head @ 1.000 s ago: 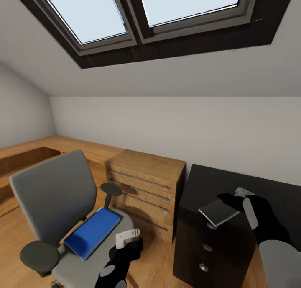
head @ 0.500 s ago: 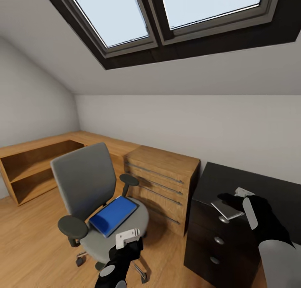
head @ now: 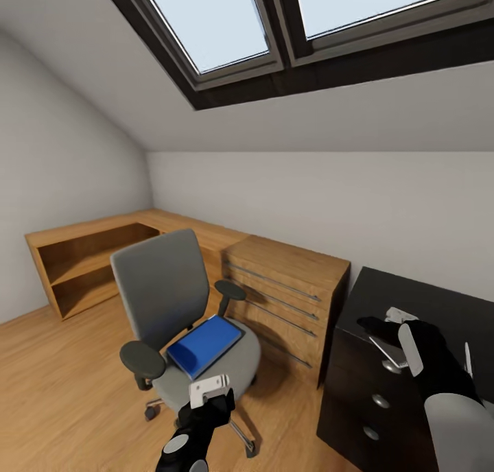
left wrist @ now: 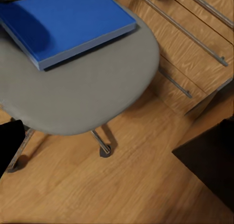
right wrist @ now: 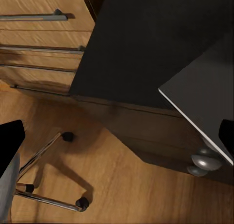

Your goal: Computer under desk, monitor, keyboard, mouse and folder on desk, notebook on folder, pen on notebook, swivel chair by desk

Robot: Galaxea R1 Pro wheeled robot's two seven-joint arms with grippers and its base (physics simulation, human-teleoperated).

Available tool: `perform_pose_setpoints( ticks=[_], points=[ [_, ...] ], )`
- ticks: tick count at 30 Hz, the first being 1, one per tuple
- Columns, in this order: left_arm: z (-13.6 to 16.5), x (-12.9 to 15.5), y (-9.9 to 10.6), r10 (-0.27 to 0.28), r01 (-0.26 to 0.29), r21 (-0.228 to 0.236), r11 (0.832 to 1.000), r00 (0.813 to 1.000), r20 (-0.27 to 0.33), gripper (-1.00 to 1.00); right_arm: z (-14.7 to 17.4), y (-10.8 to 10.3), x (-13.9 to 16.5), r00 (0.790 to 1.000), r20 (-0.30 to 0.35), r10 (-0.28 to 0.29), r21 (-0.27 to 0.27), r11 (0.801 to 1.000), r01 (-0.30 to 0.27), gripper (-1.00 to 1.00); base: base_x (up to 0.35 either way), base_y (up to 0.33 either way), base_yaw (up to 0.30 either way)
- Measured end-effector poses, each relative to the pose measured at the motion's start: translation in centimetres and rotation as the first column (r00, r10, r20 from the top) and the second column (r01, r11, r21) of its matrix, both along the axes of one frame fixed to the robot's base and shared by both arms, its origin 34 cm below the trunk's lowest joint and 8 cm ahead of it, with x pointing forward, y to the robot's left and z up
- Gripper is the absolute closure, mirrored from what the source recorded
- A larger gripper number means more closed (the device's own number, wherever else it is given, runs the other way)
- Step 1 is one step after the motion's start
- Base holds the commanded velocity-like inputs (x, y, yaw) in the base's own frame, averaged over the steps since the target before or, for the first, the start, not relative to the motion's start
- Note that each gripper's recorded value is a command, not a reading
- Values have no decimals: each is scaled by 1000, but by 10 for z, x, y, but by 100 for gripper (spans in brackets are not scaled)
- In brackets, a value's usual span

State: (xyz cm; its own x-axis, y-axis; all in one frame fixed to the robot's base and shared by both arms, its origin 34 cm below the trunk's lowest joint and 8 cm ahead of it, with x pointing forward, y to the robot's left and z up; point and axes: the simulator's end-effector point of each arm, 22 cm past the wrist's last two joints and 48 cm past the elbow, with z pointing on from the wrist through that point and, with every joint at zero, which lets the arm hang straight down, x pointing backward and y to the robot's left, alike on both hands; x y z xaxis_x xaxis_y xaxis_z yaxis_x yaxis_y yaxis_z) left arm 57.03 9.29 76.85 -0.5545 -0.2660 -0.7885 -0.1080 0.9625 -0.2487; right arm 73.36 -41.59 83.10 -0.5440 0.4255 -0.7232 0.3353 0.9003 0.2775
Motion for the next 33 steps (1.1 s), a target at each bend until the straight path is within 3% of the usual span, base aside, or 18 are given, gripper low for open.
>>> perform_pose_setpoints(
  ticks=[33],
  points=[
    [-22,-1,13,3,-2,26,1000,999,-40,-100,-24,-1,1,999,-41,0,-2,1000,0,-100,0,0,170]
  ],
)
